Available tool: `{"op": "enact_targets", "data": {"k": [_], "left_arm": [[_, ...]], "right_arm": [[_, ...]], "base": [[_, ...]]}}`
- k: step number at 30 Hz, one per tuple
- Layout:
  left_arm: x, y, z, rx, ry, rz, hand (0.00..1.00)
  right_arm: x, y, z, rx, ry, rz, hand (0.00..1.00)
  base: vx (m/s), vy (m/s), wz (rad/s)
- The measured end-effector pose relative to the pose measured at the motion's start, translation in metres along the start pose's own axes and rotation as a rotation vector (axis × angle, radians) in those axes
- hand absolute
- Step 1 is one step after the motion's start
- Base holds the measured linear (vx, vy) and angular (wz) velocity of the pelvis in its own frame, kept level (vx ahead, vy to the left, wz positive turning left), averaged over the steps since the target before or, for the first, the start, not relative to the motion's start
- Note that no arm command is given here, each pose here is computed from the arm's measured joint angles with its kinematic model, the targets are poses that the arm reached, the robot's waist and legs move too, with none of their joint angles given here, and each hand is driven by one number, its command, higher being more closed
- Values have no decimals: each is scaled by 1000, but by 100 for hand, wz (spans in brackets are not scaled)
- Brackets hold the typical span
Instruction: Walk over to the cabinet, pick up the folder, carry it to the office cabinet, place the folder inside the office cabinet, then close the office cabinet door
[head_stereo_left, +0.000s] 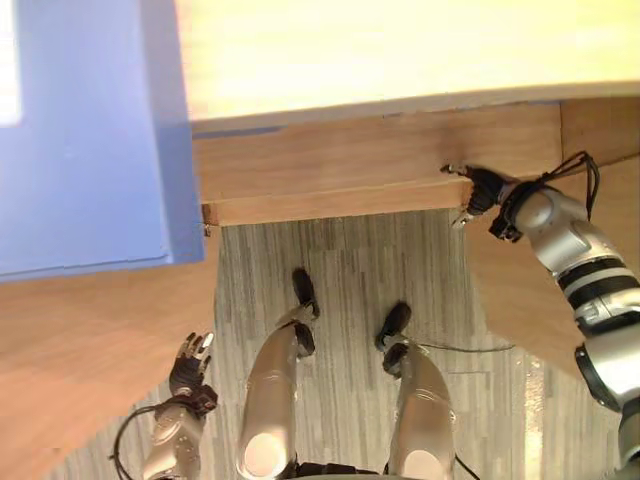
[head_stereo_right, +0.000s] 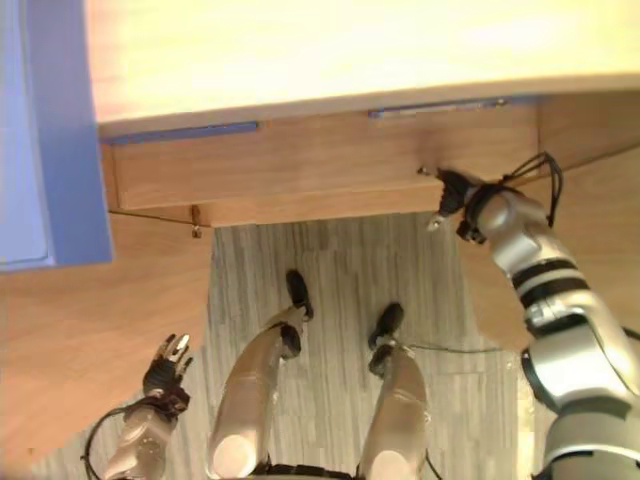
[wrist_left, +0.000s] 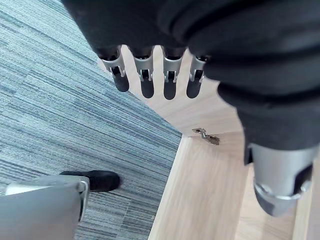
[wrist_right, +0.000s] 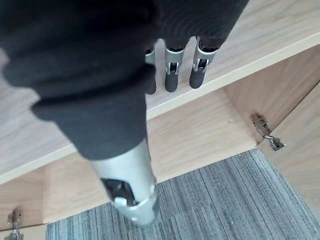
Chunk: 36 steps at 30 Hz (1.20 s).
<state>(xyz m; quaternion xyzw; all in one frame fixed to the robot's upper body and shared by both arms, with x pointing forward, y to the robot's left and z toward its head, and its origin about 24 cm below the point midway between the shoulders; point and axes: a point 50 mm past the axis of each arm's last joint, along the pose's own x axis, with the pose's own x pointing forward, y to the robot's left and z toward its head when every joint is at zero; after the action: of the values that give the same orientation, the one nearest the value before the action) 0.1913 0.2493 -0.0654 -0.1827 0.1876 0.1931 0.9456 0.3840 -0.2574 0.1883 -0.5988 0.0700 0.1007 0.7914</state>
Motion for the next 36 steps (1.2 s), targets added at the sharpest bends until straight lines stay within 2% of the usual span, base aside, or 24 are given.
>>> {"op": "enact_targets", "data": {"k": [8, 10, 13, 15, 16, 18, 19, 20, 24, 25, 26, 29, 32, 36], "left_arm": [[0, 9, -12, 2, 51, 41, 0], [3, 6, -11, -1, 50, 40, 0], [5, 3, -9, -8, 43, 33, 0], [5, 3, -8, -66, 34, 39, 0], [5, 3, -9, -81, 33, 42, 0], [4, 8, -12, -120, 39, 68, 0], [4, 9, -13, -123, 44, 74, 0], [7, 8, -14, -149, 54, 84, 0], [6, 9, -17, -206, 40, 137, 0], [2, 11, -21, -228, 43, 161, 0], [-2, 11, -27, -242, 51, 176, 0], [-10, 6, -35, -281, 55, 191, 0], [-16, -9, -27, -291, 1, 143, 0], [-28, -13, -3, -162, -115, 114, 0]], "right_arm": [[2, 10, 13, -51, -49, 42, 0], [3, 26, 9, -52, -31, 85, 0], [7, 72, 2, 0, -8, 194, 0], [1, 129, -2, 195, -1, 255, 0], [-2, 145, -2, 263, 2, 271, 0], [-15, 210, 4, 506, 49, 339, 0], [-18, 226, 5, 564, 77, 358, 0], [-32, 266, 1, 710, 192, 385, 0], [-81, 340, -11, 1015, 496, 417, 0], [-101, 360, -16, 1153, 616, 400, 0], [-118, 374, -20, 1293, 726, 359, 0], [-142, 394, -19, 1543, 898, 250, 0], [-151, 404, -9, 1614, 939, 241, 0], [-146, 405, 5, 1640, 902, 242, 0]], "base": [[17, -151, -5], [38, -106, -8], [61, -78, -3], [89, -87, 6], [84, -56, 11], [70, -49, 17], [61, -64, 32], [56, -57, 34], [97, -74, 52], [110, -44, 52], [107, -41, 50], [88, -36, 49], [55, -44, 64], [34, -23, 33]]}}
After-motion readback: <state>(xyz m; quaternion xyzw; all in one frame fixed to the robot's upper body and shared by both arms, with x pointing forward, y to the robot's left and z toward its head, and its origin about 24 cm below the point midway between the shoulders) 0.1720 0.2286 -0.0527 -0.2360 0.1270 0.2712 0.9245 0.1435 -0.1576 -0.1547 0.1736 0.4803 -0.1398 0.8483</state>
